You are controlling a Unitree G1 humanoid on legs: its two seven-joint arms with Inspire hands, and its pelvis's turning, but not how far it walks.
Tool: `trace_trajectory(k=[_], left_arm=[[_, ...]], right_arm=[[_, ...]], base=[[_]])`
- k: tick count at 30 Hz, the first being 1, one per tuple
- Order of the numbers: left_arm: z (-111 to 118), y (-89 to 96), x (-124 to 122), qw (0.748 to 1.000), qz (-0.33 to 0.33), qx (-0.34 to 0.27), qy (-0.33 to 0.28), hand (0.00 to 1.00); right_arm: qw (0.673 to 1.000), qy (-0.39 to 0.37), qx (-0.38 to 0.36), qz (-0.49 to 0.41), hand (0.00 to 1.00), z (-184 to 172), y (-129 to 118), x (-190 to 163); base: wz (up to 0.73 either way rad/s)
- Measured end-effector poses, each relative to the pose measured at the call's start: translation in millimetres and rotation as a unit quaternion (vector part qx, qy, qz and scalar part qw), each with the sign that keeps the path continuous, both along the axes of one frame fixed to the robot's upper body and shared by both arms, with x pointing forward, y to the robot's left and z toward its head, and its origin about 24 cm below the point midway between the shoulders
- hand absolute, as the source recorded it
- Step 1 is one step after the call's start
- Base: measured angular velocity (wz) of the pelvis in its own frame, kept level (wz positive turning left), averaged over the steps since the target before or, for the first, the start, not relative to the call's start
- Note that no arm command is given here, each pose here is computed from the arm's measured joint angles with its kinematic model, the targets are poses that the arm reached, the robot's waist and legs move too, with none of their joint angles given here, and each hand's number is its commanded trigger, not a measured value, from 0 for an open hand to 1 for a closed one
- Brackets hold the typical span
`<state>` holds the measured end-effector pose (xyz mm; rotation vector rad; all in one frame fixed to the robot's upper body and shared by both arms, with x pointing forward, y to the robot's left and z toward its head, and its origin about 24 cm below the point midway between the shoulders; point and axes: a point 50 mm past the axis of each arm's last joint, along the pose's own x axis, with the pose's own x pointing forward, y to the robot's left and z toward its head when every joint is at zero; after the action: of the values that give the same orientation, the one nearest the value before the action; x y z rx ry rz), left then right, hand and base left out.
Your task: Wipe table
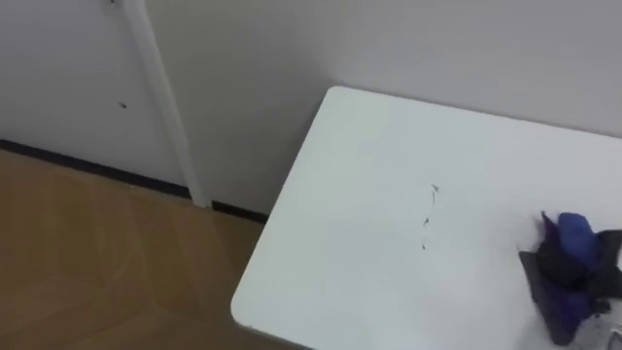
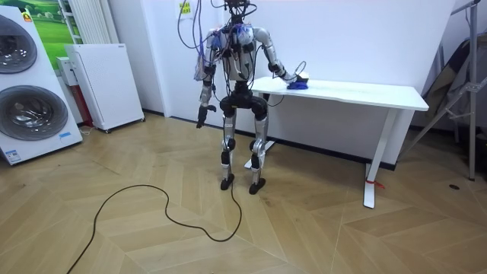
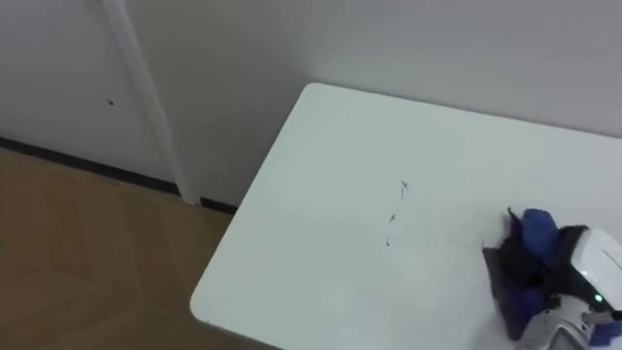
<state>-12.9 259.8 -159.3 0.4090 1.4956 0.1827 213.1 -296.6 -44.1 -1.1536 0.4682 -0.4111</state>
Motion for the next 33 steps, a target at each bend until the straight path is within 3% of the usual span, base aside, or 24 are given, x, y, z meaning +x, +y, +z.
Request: trace_trajectory(k=[3,6,8,13,17,23,27,33], left_arm=[[-1,-3.2,12,1.0,-0.015,-0.012,-0.011,0.0],[-1,-4.1,15,0.999,-0.021,-0.018,-0.016,0.0],[-1,-4.3,7,1.0,-0.018,-0.018,-0.004,0.0],[0,-4.0,-11,1.0,0.006,-0.02,0.01,0.0],[3,5.3,-12,1.0,0.022,-0.003,0.003,0.0],[10,22.9,-12,0.998,0.045,0.031,-0.015,0.0],[9,20.0,-7,0.999,0.031,0.027,-0.016,0.0],[1,-0.6,6,1.0,-0.003,-0.002,-0.013,0.0]], right_arm=[[0.99,0.003,-0.007,0.14,1.0,13,59,40],[0.979,0.0,-0.008,0.204,1.0,22,86,57],[0.978,-0.001,0.0,0.21,1.0,23,90,59],[0.982,-0.009,0.028,0.184,1.0,3,78,34],[0.995,-0.039,0.054,0.068,1.0,-15,37,-13],[0.996,-0.016,0.033,-0.077,1.0,-27,-20,-70],[0.996,-0.007,0.039,-0.084,1.0,-27,-21,-67],[0.999,0.006,0.043,-0.019,1.0,-15,9,-13]], base=[[-0.13],[0.01],[0.15],[0.25],[0.21],[-0.07],[-0.16],[-0.45]])
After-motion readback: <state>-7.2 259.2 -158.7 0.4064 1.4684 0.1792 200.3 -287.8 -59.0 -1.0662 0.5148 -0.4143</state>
